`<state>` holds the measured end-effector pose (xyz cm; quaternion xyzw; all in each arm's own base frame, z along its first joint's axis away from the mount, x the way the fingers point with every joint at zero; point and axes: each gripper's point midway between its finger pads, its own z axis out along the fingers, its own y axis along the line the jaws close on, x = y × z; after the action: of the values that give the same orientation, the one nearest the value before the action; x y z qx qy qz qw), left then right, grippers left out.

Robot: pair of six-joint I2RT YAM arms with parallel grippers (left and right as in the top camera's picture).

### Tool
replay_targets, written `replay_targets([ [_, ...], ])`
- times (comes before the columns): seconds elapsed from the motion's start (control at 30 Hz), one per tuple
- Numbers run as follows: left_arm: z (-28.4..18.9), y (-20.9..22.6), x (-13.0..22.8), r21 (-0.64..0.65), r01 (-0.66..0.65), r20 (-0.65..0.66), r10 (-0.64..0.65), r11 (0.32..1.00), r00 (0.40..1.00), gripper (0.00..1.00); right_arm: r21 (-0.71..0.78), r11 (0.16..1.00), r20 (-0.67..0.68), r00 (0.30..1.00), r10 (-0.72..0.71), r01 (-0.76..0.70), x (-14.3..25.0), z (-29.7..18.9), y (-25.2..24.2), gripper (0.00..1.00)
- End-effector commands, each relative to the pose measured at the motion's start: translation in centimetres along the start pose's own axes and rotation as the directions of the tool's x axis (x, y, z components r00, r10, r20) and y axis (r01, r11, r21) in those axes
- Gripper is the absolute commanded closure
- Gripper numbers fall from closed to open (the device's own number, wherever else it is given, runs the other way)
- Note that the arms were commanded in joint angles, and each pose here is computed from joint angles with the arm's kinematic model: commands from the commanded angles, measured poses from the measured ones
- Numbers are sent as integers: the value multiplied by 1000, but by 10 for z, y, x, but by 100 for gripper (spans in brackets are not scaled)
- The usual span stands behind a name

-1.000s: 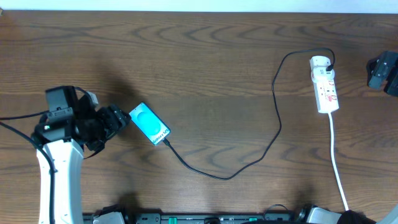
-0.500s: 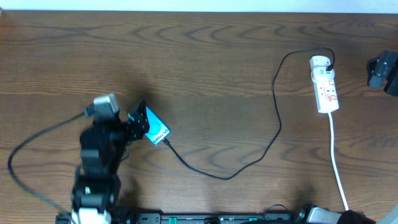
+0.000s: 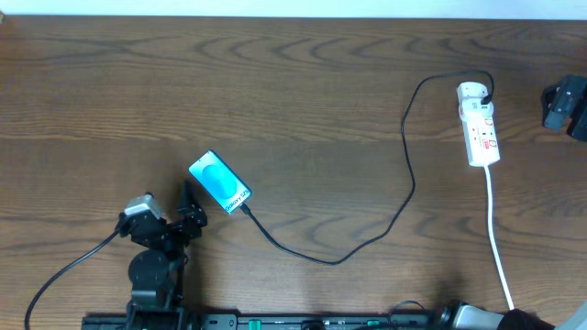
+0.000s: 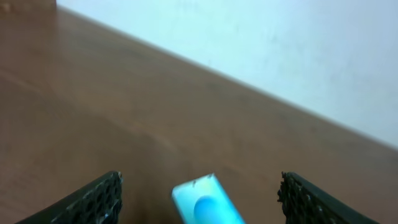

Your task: Plug charger to phone and switch on socket

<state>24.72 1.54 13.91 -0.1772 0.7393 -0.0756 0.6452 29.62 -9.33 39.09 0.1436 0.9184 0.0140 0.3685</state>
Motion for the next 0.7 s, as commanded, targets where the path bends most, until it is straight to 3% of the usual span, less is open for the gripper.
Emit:
replay_targets([
  [0.0, -4, 12, -2, -55, -55, 23, 57, 997, 998, 19, 4, 1000, 8, 1000, 12, -12, -1, -2, 0, 1],
  [0.3, -4, 11, -4, -58, -344, 15, 345, 937, 938, 18, 4, 1000, 8, 1000, 12, -12, -1, -2, 0, 1],
  [0.67, -4, 11, -4, -57, -348, 18, 350, 936, 937, 19, 4, 1000, 8, 1000, 12, -12, -1, -2, 0, 1],
])
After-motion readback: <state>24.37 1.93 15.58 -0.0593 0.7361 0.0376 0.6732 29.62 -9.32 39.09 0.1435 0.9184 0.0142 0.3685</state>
